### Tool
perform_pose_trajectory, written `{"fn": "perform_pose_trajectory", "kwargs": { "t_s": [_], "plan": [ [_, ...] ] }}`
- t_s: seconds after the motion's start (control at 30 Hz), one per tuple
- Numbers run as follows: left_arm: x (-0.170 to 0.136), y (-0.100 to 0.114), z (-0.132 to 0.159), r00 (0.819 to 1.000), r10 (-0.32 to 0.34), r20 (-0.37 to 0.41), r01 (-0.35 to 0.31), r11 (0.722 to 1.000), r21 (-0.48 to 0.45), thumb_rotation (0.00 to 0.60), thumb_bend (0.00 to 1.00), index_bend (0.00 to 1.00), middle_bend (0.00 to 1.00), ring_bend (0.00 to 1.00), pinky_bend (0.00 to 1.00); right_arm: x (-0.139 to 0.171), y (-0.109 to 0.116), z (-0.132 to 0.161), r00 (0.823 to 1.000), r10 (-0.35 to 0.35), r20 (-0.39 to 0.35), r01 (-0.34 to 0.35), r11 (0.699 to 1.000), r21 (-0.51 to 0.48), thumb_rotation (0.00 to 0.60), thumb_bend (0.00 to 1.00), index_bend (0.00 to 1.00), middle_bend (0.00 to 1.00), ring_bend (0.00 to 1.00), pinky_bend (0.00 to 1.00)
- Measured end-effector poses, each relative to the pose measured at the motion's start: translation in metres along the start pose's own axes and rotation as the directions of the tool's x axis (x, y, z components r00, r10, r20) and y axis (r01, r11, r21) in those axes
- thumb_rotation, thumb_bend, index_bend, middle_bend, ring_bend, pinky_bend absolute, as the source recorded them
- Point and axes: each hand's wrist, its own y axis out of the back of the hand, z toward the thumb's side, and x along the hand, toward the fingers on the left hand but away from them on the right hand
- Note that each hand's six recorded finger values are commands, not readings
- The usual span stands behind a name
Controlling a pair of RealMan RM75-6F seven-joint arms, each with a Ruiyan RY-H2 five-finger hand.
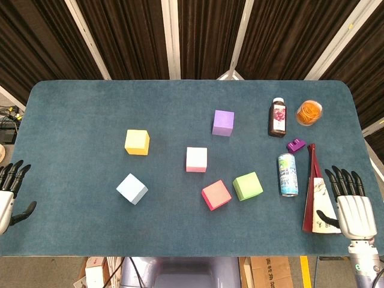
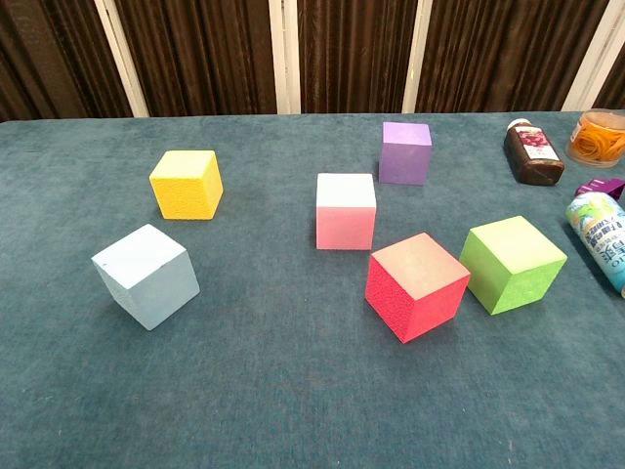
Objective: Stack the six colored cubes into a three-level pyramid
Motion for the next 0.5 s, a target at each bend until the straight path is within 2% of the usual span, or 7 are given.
{"fn": "perform_pose_trajectory", "kwargs": {
  "t_s": [0.5],
  "plan": [
    [-0.0016,-0.0001,0.0046,1.0,0.015,0.009,-0.015,1.0,0.005,0.6,0.36,0.05,0.0,0.0,0.0,0.0021,0.0038,-0.0034,1.0,0.012,0.016,-0.011,0.999,-0.042,0.6,0.13,0.1,0.08,0.05,0.0]
  ]
}}
